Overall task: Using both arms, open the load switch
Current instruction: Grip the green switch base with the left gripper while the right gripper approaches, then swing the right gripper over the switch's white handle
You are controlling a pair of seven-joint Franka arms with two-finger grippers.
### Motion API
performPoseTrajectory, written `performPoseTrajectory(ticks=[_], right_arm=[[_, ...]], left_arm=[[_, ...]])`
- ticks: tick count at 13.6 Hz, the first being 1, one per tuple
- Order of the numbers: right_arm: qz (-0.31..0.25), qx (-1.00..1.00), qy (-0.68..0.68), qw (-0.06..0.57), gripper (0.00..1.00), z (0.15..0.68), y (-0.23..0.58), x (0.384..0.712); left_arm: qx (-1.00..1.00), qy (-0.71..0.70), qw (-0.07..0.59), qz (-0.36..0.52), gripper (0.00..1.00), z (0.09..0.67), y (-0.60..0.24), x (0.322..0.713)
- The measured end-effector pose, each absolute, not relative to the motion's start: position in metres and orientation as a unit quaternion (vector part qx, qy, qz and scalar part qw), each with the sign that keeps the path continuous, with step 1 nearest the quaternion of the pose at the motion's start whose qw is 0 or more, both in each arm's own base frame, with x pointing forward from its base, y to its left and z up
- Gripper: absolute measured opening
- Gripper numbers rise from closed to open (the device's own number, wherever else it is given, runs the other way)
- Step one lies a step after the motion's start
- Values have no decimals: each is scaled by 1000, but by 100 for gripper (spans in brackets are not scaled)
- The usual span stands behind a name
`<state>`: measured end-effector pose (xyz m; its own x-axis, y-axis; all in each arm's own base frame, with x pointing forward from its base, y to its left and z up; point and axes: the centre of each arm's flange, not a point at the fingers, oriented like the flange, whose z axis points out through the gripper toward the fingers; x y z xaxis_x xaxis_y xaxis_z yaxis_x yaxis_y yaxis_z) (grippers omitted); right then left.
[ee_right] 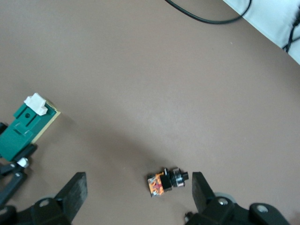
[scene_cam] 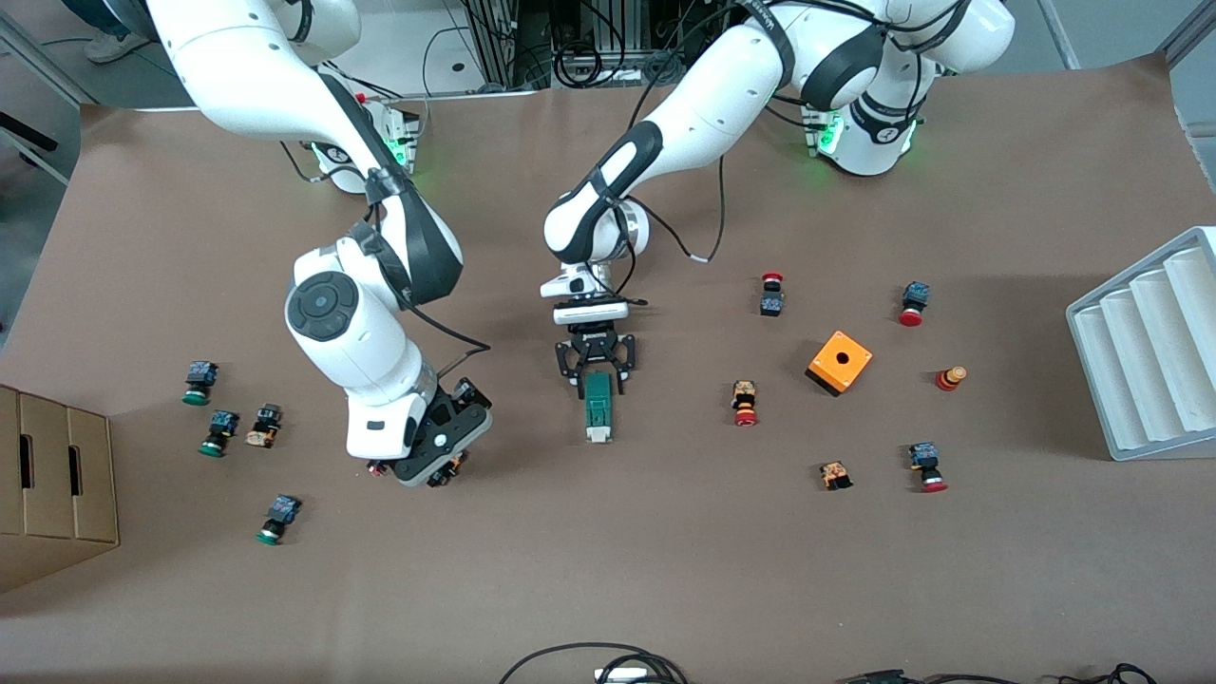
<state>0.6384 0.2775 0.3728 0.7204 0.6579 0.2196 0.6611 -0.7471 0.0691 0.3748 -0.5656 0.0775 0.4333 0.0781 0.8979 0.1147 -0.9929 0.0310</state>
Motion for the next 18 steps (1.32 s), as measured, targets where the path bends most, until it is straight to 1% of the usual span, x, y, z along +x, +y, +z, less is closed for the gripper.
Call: performPoseTrajectory(ticks=[2, 10, 14, 18], right_arm=[[-130, -912, -389, -10, 100, 373, 285, 638], [-141, -859, -491, -28, 100, 359, 331, 642], [-139, -831, -538, -34, 100, 342, 371, 634], [-140, -811, -564, -61, 100, 329, 404, 629]], left_arm=[[-846, -59, 17, -530, 67, 77, -565, 376], [-846, -59, 17, -530, 68, 77, -565, 376], [-843, -53, 17, -534, 68, 75, -565, 375], [-843, -53, 17, -535, 68, 75, -565, 375]])
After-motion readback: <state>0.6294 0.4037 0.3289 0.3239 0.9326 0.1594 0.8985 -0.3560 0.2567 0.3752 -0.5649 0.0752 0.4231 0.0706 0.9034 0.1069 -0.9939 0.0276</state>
